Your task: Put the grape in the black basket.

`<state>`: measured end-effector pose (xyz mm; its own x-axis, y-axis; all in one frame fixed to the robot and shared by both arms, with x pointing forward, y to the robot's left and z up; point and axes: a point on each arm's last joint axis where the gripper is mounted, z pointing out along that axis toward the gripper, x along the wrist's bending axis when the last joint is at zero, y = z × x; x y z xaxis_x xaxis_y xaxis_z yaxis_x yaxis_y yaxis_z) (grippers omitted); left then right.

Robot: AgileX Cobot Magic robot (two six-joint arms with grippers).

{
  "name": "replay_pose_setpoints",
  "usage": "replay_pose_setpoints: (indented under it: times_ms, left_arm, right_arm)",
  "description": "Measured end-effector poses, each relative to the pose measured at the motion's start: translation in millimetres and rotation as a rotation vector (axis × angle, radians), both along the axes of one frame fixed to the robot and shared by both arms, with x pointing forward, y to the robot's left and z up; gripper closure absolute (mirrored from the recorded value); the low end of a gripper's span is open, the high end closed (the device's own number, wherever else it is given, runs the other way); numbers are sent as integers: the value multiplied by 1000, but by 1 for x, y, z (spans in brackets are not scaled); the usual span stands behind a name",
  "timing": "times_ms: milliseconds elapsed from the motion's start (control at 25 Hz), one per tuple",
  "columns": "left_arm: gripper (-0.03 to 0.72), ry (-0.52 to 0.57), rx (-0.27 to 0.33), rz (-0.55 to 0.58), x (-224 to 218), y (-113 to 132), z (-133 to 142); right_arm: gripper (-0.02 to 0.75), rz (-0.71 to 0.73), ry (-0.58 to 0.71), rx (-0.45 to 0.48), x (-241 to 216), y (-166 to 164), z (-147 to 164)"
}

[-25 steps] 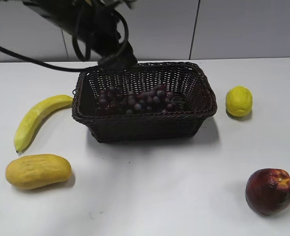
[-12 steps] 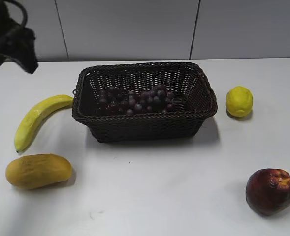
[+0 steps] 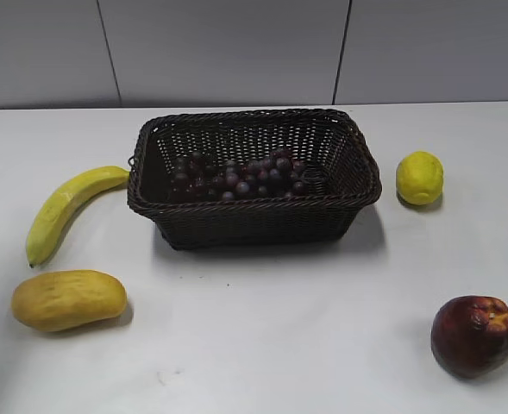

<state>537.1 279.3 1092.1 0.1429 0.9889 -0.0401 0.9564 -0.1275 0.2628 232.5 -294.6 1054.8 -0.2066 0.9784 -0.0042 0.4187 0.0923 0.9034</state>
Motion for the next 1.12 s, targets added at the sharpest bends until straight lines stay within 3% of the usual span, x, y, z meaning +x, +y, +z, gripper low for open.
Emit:
replay_pose_setpoints:
  times_ms: [440,720,1000,1120]
  left_arm:
    - [125,5,-16,11,-109,5,-13]
    - [128,-74,-27,33,-178,9,-36]
    - [131,-252,-39,32,-233,12,-51]
    - [132,-384,-48,34,-247,13,-51]
  right_arm:
    - [240,0,0,0,0,0,0]
    - [240,0,0,0,0,0,0]
    - [240,0,0,0,0,0,0]
    - [240,0,0,0,0,0,0]
